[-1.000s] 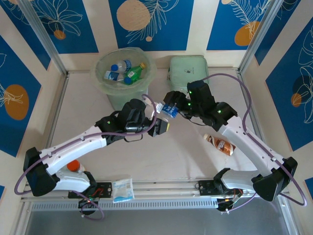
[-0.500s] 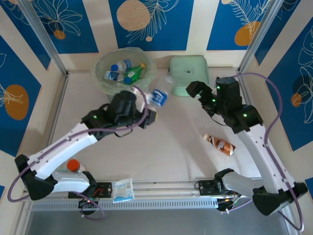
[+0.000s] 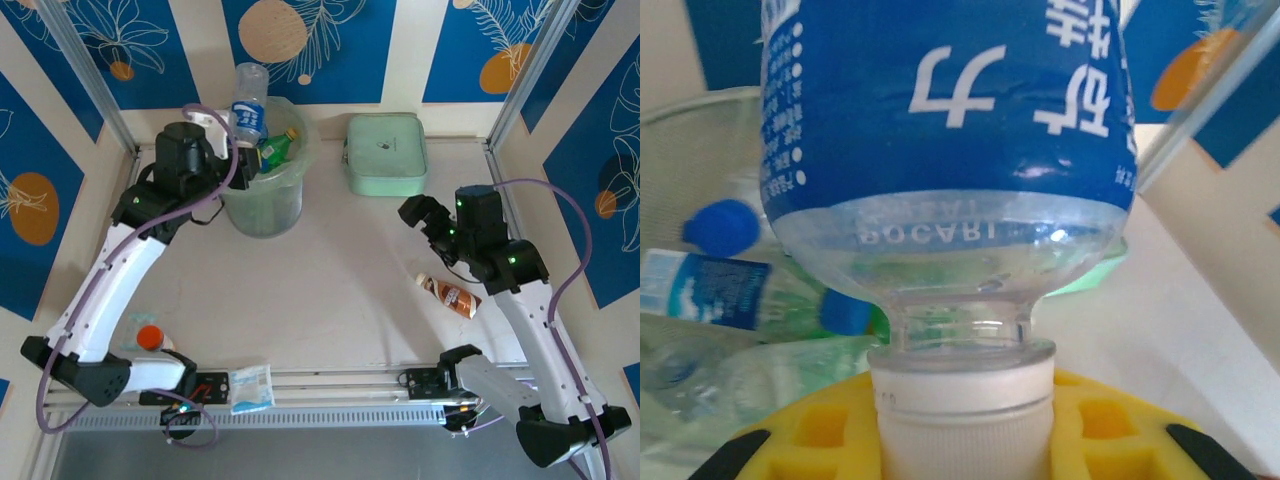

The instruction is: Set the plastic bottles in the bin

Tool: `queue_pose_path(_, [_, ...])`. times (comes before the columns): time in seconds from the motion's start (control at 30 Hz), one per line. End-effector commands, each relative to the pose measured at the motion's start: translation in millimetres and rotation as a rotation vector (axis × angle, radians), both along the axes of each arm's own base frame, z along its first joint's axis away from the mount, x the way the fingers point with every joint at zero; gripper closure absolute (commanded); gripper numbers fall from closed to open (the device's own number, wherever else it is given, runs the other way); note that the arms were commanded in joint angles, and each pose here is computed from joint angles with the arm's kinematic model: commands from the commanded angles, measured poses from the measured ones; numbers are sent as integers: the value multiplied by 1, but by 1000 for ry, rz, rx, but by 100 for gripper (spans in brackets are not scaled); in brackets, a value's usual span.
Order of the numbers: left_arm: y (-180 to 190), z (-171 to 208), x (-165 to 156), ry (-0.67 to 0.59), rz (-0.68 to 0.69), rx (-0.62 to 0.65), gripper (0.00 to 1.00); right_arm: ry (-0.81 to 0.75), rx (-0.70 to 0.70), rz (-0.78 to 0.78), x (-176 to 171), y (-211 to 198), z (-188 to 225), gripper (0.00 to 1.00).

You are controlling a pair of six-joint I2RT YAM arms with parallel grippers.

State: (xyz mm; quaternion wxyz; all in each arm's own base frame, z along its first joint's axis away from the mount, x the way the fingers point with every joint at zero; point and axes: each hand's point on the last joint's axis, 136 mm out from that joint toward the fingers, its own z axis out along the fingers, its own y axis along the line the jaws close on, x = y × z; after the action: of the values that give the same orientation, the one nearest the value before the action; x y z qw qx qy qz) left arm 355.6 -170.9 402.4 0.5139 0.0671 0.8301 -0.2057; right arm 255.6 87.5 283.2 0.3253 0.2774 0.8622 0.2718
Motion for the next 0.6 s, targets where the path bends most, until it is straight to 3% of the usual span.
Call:
queue_pose_path(0.0, [24,-17,18,59,81,56,97,5,-28,-3,-10,-8,-4,1])
queue_pose_path(0.43, [77,-69,50,206,193,149,96,30,-15,-16,-14,-14,-16,1])
queue_pose_path(0.53, [77,-75,55,236,178,179,91,34,-15,-16,-14,-15,-17,1])
queue_pose_path(0.57, [76,-79,57,248,173,185,85,33,-15,-18,-14,-15,-17,1])
